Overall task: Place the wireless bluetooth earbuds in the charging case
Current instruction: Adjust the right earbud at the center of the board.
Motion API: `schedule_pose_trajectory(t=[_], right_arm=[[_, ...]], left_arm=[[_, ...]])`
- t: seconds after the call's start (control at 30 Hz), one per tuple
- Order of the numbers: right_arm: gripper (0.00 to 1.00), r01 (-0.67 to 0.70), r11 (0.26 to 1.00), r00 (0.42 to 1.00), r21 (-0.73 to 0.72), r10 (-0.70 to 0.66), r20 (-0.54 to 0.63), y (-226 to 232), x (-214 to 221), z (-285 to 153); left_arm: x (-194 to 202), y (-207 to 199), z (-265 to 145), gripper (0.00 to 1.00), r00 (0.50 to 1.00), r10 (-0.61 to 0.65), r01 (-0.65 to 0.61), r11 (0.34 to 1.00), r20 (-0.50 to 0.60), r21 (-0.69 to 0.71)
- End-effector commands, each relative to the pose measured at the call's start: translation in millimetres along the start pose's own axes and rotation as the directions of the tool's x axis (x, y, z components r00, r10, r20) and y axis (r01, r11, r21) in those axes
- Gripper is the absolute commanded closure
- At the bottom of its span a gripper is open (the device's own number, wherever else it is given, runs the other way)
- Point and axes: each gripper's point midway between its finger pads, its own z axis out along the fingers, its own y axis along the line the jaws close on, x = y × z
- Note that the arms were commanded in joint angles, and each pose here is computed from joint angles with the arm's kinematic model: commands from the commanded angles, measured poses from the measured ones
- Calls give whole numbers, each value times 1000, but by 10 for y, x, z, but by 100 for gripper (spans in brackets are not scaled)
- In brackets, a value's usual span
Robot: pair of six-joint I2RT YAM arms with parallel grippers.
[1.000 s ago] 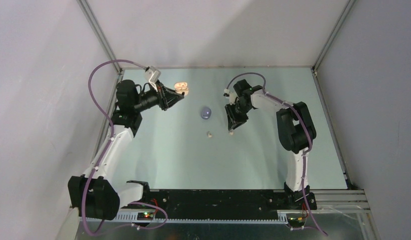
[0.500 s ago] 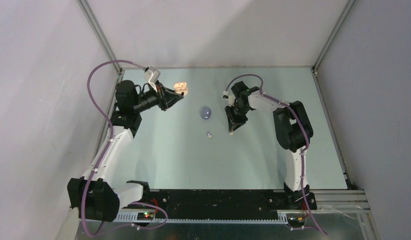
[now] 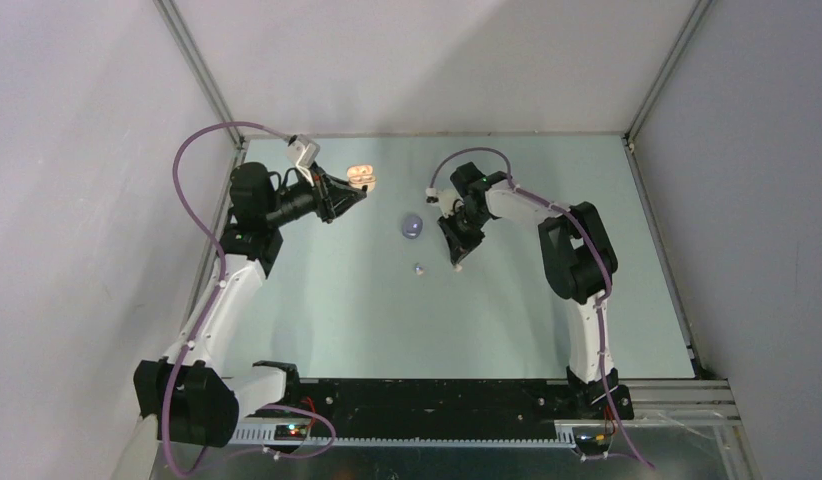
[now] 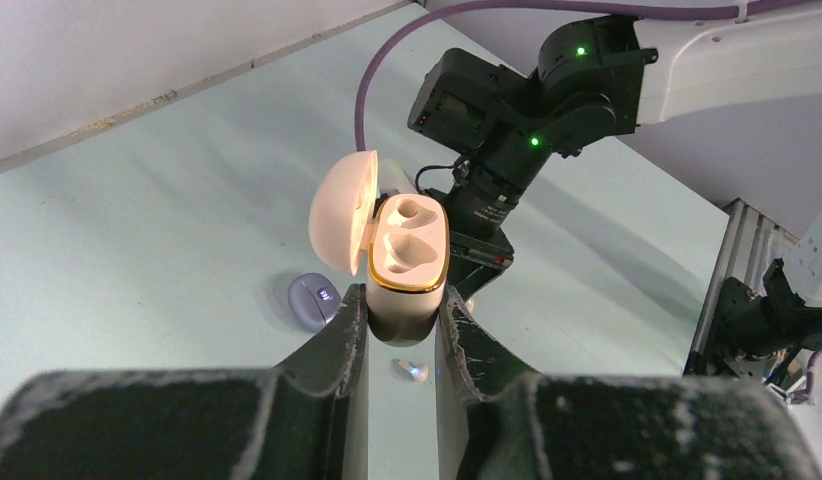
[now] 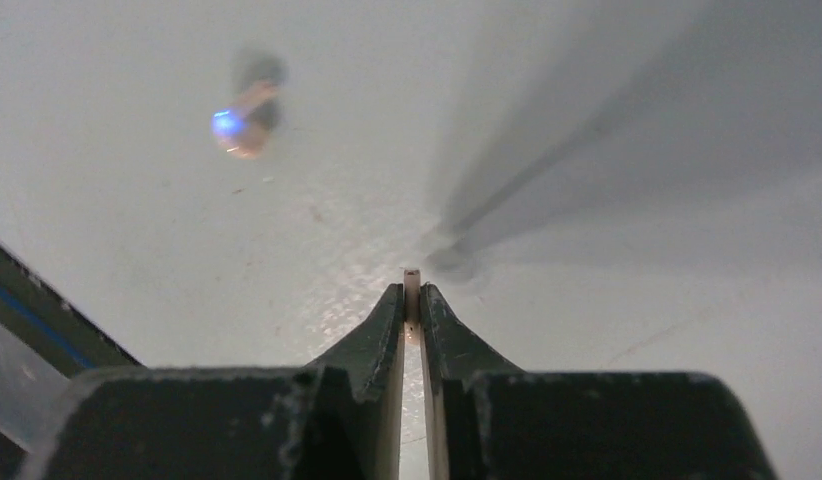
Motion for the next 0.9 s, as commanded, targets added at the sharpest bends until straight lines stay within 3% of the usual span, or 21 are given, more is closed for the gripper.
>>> schedule_pose_trajectory(t=[0.0, 0.13, 0.2, 0.3, 0.43, 0.57, 0.63, 0.87], right_arm=[[89, 339, 923, 939, -180, -344, 1, 348, -56, -171], [91, 573, 765, 798, -295, -603, -11, 388, 165, -326], [91, 664, 652, 692, -366, -721, -27, 367, 350, -405], [90, 699, 502, 552, -510, -832, -63, 331, 688, -493], [91, 669, 441, 447, -598, -882, -151, 222, 922, -454], [89, 669, 435, 425, -603, -889, -169, 230, 898, -361], [87, 680, 457, 447, -573, -878, -169, 248, 811, -276], [61, 688, 602, 604, -406, -785, -140, 206, 365, -120]], left_arm=[[-127, -38, -58, 100, 998, 55, -55, 998, 44, -9], [-92, -29, -54, 100, 998, 50, -49, 999, 44, -11], [-92, -29, -50, 100, 998, 47, -47, 999, 46, -9], [-98, -24, -42, 100, 998, 44, -44, 999, 48, -8], [-110, -18, -36, 100, 998, 42, -41, 999, 48, -8], [-120, -27, -42, 100, 998, 45, -45, 999, 45, -6], [-109, -28, -42, 100, 998, 44, -44, 999, 41, -5], [-117, -10, -23, 100, 998, 40, -40, 999, 38, -3]])
